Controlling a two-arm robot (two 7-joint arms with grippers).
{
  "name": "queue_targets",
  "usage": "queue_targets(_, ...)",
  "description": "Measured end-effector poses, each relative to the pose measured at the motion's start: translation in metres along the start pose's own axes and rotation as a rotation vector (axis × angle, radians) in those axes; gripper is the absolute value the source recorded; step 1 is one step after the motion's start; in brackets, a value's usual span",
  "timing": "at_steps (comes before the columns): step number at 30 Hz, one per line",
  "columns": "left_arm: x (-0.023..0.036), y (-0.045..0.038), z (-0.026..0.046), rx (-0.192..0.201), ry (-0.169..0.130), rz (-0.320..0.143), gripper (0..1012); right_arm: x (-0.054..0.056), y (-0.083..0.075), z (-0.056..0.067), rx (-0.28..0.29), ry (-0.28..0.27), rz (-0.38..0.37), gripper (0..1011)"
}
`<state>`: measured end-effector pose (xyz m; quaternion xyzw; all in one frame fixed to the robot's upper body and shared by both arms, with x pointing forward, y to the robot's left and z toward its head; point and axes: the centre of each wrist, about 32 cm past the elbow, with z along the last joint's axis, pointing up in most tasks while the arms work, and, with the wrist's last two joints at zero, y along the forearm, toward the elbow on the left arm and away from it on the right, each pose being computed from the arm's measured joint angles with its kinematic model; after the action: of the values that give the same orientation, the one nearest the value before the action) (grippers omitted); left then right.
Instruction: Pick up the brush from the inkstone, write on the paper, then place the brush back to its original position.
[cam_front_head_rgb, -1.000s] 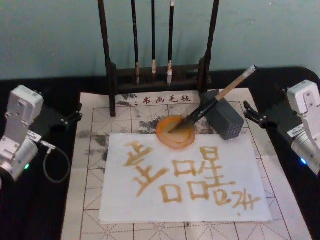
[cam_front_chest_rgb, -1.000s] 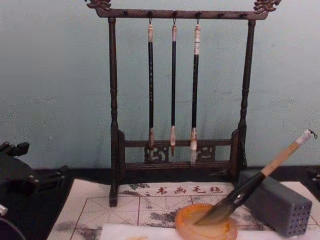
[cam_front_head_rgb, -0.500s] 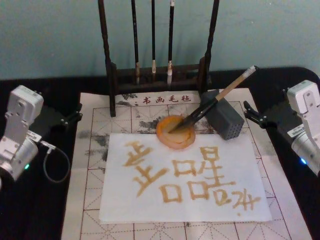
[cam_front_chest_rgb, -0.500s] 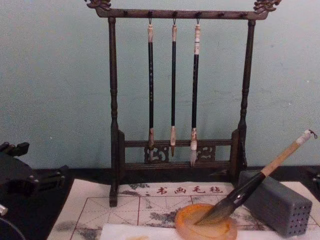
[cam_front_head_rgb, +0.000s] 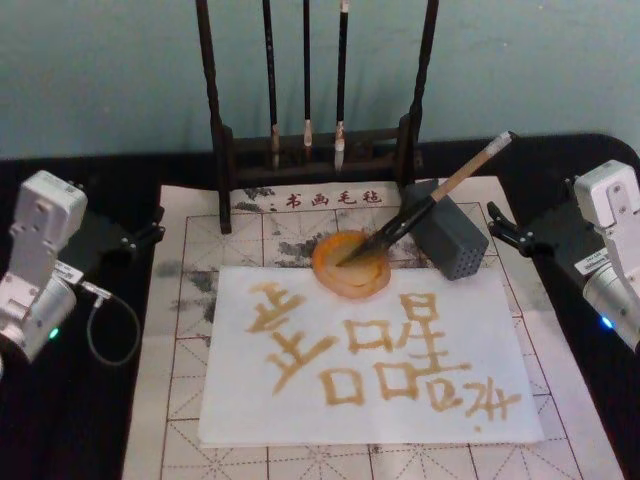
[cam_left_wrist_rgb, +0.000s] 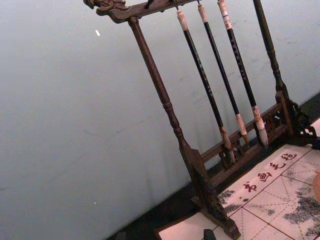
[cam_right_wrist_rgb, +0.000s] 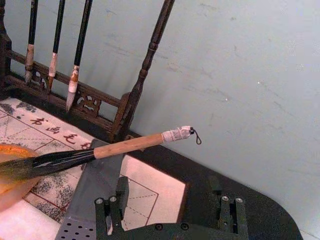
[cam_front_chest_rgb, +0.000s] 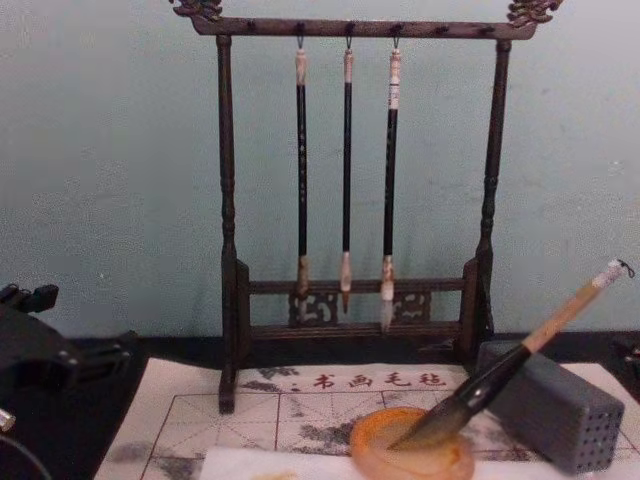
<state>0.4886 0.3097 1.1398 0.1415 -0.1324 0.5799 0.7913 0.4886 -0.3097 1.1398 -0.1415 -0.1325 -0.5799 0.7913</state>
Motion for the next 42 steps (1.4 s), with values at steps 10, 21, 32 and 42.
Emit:
queue_targets(10,0.0,0.0,0.0,0.0,0.0,0.0,1001,0.003,-0.002,0.002,0.001,0.083,0.019,1002)
queue_targets(21,0.0,0.0,0.0,0.0,0.0,0.0,1001,0.009,0.0,0.01,-0.046,0.379,0.098,1002)
queue_targets(32,0.0,0.0,0.0,0.0,0.0,0.0,1001,0.012,0.012,0.019,-0.102,0.76,0.128,1002)
queue_targets(42,0.0,0.0,0.0,0.0,0.0,0.0,1001,0.011,0.017,0.019,-0.137,0.984,0.125,1002)
